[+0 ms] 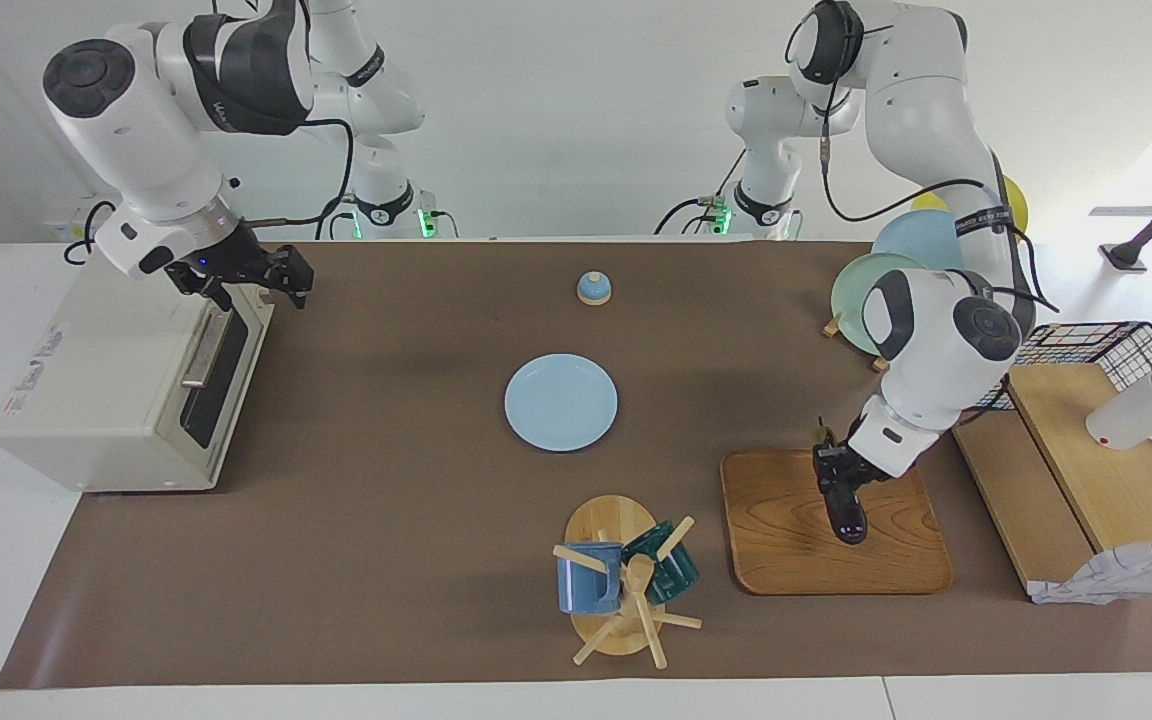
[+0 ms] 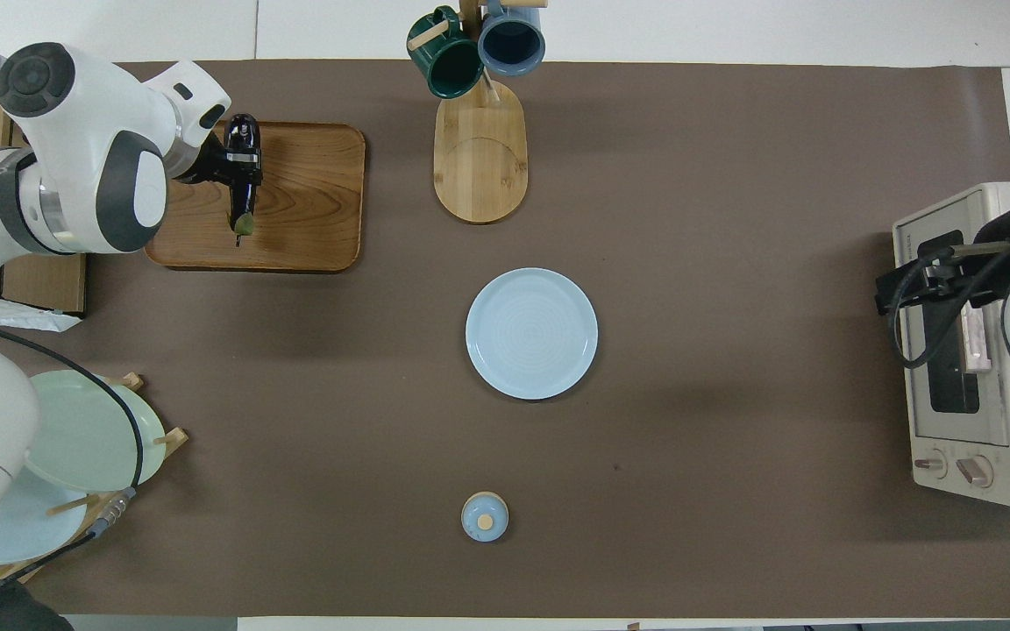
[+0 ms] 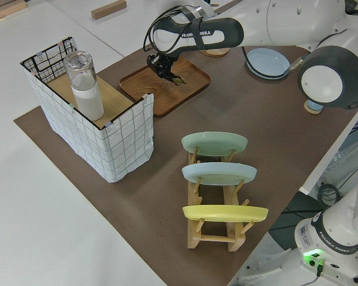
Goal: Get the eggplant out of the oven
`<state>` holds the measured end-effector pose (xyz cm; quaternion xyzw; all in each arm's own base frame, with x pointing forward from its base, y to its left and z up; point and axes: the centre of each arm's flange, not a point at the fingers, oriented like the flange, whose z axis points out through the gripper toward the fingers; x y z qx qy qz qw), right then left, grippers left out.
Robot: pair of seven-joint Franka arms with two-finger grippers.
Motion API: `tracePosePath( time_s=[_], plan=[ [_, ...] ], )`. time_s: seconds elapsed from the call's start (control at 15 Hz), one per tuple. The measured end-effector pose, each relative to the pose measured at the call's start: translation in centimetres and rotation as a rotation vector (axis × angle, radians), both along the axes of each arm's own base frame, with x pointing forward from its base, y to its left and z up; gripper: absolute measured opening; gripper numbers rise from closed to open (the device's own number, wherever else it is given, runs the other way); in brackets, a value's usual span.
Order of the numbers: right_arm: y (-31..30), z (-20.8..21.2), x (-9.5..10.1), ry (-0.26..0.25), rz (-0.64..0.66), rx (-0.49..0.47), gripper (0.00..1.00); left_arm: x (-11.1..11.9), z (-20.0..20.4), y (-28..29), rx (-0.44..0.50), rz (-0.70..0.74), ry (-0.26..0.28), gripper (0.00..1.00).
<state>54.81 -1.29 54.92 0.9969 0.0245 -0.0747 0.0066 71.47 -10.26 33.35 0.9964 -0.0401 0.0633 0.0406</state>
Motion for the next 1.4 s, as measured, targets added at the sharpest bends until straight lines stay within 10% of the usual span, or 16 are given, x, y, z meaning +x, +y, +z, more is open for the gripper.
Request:
tracePosePath(
  time_s=[0.33,0.73,1.07,1.4],
  plan=[
    [-1.0,0.2,0.3,-0.029,0.006,-0.006,1.0,-0.1,-0.8,-0.1,0.009,-0.01,0.001,0.38],
    [-2.0,1.4,0.5,-0.057,0.019,-0.005,1.0,0.2,1.3,0.0,0.008,0.0,-0.023,0.97],
    [-1.7,2.4,0.6,-0.07,0.024,-0.005,1.0,-2.1,12.2,2.8,0.023,0.048,-0.014,1.0],
    [-1.7,2.8,0.5,-0.066,0.024,-0.005,1.0,-10.4,25.4,3.8,0.061,0.061,0.094,1.0]
  ],
)
